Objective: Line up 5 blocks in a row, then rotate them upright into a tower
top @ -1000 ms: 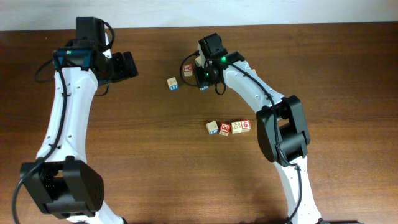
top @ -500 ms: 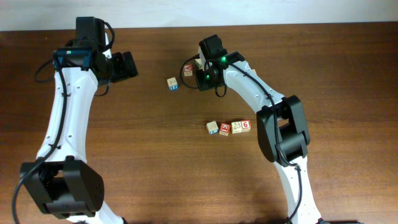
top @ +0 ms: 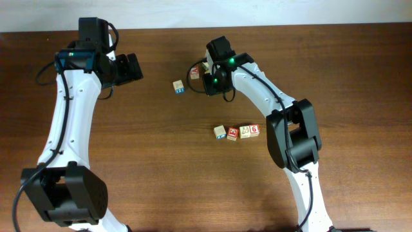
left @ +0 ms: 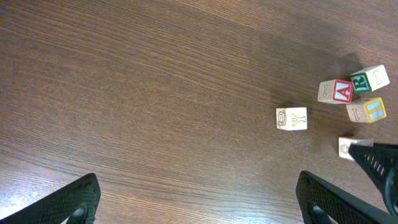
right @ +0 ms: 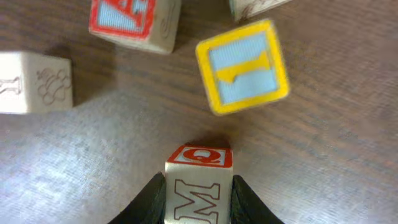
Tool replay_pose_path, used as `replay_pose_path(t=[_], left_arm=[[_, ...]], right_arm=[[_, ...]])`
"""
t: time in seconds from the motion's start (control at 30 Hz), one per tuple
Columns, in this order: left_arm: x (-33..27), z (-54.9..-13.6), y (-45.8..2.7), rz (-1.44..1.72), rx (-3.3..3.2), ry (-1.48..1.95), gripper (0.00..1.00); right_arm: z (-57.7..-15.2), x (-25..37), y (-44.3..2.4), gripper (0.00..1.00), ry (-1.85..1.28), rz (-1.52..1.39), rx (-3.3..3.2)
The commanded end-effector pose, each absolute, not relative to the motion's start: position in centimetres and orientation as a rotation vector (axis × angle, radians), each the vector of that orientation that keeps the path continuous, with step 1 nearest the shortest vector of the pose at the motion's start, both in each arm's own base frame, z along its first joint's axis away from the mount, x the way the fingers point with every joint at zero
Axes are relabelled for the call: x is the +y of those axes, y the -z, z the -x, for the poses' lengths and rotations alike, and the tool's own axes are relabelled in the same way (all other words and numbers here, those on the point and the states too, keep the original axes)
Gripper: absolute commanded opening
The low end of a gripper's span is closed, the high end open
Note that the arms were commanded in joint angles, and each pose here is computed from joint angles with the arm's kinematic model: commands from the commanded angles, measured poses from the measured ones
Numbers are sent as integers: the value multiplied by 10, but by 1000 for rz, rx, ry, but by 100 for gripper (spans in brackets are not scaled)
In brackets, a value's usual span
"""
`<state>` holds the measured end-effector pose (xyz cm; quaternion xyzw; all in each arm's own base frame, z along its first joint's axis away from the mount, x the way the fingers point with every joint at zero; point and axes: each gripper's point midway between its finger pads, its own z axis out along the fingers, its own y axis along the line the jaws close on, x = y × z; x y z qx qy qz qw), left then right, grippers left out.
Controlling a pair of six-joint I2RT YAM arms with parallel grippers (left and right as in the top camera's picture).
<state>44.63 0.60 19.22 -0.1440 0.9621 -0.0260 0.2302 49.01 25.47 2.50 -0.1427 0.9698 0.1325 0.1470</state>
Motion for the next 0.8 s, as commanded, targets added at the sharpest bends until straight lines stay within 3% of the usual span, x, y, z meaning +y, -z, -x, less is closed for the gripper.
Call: replay_pose_path(t=[0.0, 0.3, 0.57, 0.77], left_arm=[[8, -450, -196, 416, 2631, 64, 99], [8, -450, -196, 415, 2631, 64, 99], [8, -450, -196, 415, 2631, 64, 99], [8, -450, -196, 416, 2631, 64, 99]], right_arm=[[-484, 276, -66, 27, -571, 437, 2756], [-439, 281, -77, 27, -737, 449, 2925], [-383, 282, -71, 29, -690, 428, 3158], [-368, 281, -63, 29, -519, 479, 3203]])
